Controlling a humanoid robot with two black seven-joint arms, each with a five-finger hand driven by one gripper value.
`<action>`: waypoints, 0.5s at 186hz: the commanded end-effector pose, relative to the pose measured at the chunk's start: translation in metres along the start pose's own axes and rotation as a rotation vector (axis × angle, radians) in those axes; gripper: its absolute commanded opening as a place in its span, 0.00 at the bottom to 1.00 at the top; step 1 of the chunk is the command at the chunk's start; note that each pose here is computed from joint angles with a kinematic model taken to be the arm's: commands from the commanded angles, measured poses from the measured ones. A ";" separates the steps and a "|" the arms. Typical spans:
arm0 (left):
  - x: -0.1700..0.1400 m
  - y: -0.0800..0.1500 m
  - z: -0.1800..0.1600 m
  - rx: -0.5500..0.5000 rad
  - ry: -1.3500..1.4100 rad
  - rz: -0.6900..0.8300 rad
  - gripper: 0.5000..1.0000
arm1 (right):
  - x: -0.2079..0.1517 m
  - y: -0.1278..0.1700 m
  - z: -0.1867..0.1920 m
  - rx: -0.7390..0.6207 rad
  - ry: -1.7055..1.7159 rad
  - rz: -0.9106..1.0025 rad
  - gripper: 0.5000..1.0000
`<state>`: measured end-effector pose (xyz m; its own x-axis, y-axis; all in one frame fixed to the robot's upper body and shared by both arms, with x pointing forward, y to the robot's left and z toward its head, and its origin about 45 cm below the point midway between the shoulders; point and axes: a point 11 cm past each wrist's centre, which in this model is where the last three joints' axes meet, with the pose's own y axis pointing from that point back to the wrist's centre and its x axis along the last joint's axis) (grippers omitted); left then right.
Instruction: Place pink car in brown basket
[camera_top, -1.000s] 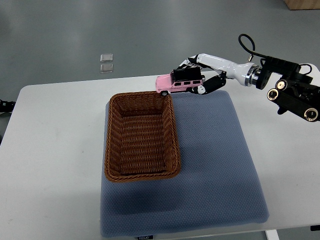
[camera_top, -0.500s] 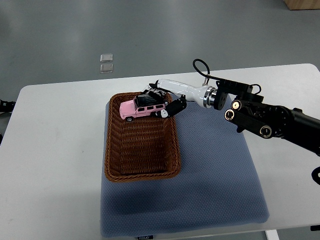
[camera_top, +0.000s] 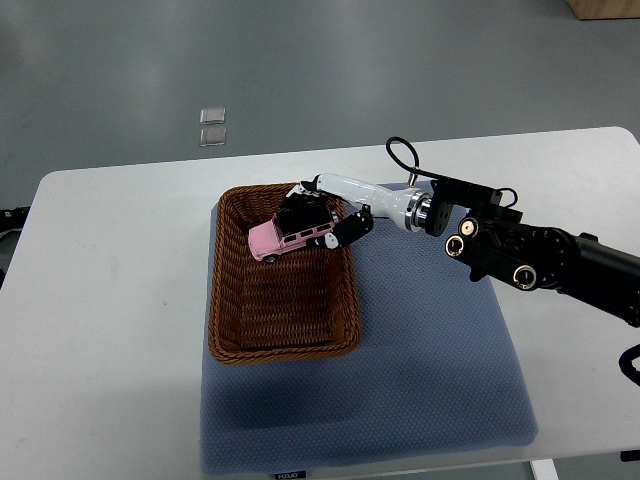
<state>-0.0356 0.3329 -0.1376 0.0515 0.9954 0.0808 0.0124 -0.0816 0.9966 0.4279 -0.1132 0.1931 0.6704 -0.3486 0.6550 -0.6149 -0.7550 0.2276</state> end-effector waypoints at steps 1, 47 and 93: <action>0.000 0.000 0.000 0.000 0.000 0.001 1.00 | 0.007 0.003 0.003 -0.006 0.001 0.041 0.82; 0.000 0.000 0.000 0.000 0.000 0.000 1.00 | 0.042 0.031 0.028 -0.068 -0.100 0.164 0.82; 0.000 0.000 0.000 0.000 0.000 0.000 1.00 | 0.086 0.057 0.049 -0.097 -0.444 0.390 0.82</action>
<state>-0.0356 0.3329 -0.1376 0.0515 0.9954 0.0809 0.0123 -0.0816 0.9966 0.4634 -0.1933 0.2231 0.5372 -0.7089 0.4571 -0.8249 -0.5546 0.1094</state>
